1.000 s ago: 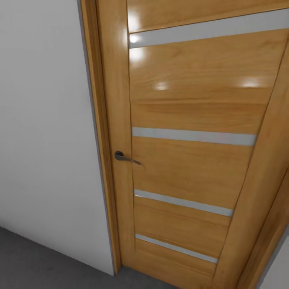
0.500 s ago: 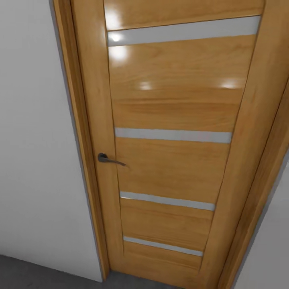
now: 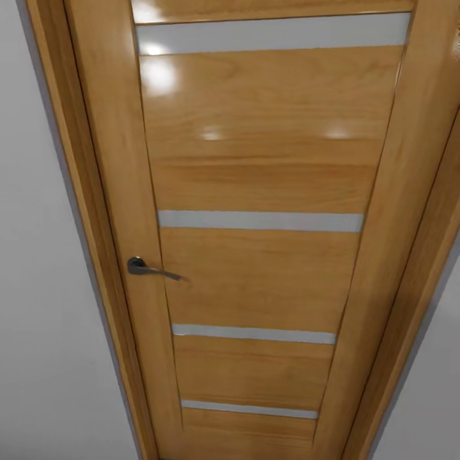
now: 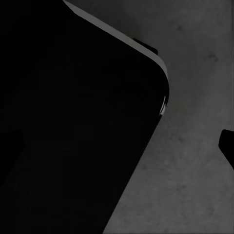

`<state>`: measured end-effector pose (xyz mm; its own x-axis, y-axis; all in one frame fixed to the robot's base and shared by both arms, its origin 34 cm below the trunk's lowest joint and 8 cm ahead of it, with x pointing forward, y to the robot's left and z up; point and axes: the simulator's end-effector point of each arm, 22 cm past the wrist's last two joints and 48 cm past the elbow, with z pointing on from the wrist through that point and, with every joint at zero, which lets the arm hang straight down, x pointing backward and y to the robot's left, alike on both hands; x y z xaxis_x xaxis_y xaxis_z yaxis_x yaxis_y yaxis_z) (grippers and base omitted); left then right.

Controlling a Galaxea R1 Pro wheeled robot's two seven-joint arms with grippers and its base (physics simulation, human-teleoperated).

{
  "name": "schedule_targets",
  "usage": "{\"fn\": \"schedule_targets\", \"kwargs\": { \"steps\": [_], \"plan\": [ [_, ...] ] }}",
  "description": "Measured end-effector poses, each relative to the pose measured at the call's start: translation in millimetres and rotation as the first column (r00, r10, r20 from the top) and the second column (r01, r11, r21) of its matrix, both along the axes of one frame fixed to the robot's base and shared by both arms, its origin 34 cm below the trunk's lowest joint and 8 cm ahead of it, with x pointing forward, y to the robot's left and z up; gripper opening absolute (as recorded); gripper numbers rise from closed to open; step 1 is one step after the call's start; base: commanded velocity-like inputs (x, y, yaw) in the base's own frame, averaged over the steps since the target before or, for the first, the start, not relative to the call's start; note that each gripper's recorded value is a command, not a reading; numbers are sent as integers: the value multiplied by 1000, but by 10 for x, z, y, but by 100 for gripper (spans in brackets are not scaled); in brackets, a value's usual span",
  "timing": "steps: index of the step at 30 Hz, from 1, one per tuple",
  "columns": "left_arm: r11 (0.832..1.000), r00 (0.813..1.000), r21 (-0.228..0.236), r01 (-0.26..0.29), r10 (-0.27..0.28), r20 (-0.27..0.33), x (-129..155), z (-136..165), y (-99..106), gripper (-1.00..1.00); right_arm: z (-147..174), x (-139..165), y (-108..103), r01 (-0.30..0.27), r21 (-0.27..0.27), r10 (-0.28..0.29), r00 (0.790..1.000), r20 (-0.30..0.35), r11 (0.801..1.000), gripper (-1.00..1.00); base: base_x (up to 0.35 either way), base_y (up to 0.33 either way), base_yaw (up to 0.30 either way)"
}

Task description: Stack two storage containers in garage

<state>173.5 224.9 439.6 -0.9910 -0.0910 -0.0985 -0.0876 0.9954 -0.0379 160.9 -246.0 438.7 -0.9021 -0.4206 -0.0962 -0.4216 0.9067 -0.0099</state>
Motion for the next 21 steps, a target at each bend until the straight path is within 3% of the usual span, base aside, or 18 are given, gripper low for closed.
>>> {"fn": "schedule_targets", "kwargs": {
  "steps": [21],
  "plan": [
    [1000,1000,0,0,0,2,4,0,1,100,0,0,-9,-5,-1,5,1000,0,1000,100,3,1,-5]
  ]
}}
